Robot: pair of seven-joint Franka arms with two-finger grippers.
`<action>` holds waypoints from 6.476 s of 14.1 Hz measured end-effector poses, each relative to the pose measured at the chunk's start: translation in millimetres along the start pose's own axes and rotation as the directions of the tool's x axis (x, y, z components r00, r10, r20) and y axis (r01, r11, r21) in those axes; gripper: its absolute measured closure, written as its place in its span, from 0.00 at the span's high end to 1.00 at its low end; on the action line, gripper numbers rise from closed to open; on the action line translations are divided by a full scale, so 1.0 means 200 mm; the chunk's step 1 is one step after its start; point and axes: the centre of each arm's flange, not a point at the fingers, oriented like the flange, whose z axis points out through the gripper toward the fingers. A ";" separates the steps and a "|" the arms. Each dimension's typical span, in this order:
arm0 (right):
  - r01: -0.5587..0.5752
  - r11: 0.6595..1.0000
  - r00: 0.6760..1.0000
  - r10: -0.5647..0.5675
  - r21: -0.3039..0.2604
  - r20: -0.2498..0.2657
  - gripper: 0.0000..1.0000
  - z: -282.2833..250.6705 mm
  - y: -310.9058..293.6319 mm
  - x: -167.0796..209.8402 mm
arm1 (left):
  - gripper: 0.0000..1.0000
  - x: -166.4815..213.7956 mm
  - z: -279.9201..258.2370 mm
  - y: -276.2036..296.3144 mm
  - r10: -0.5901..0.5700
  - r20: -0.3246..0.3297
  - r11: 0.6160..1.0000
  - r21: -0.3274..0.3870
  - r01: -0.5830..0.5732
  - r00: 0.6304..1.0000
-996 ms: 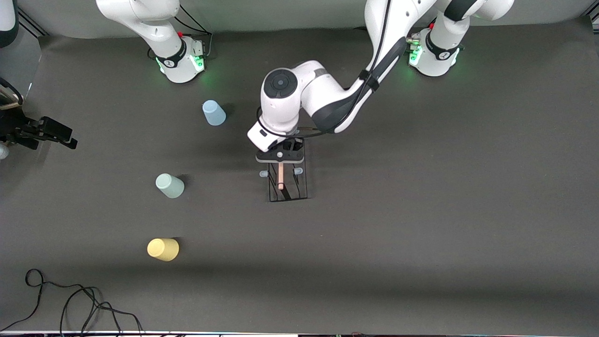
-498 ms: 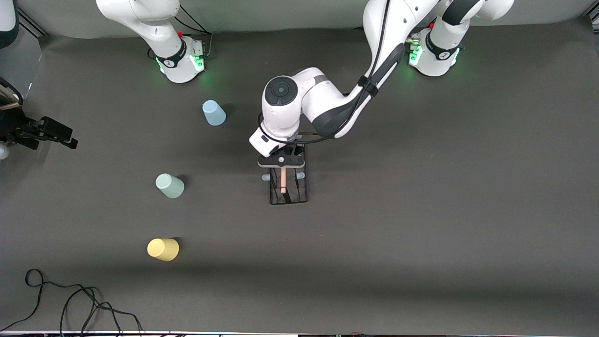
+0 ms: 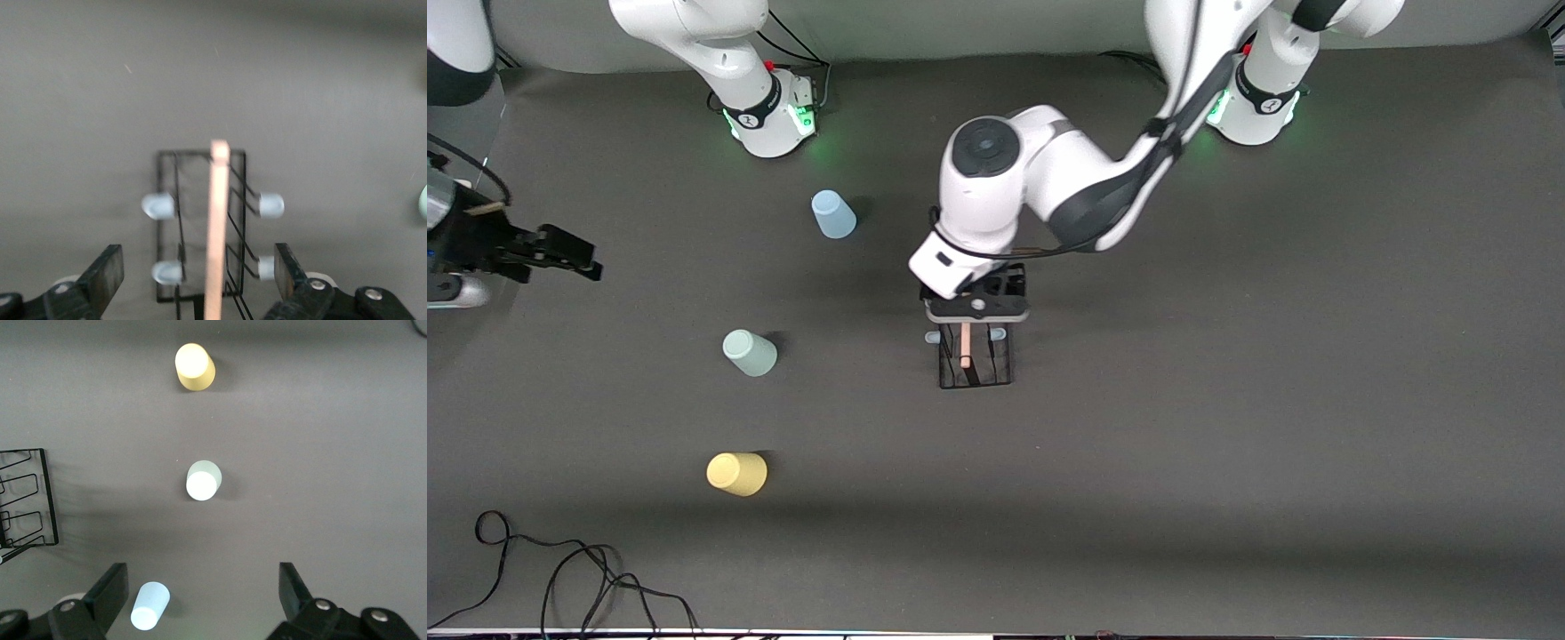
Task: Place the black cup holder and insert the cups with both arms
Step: 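Release the rack and lift the left gripper while the right gripper reaches the green cup, then grasp the pale green cup with the right gripper, then carry the green cup to the rack and hang it on a peg, then release the green cup and move the right gripper to the yellow cup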
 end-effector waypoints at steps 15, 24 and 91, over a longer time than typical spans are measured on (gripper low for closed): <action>0.092 0.996 0.995 -0.092 -0.020 -0.032 1.00 1.44 -0.04 -0.15 | 1.00 0.86 -0.88 -2.27 0.184 0.079 0.957 0.213 -0.197 0.980; 0.101 0.994 0.995 -0.102 -0.033 -0.022 0.97 1.82 -0.05 -0.10 | 1.00 0.39 -0.98 -2.30 0.202 0.130 0.962 0.157 -0.221 0.971; -0.071 0.996 0.997 0.069 -0.060 -0.038 1.00 0.42 -0.28 0.51 | 1.00 0.62 -1.08 -2.33 0.211 0.150 0.961 0.146 -0.233 0.966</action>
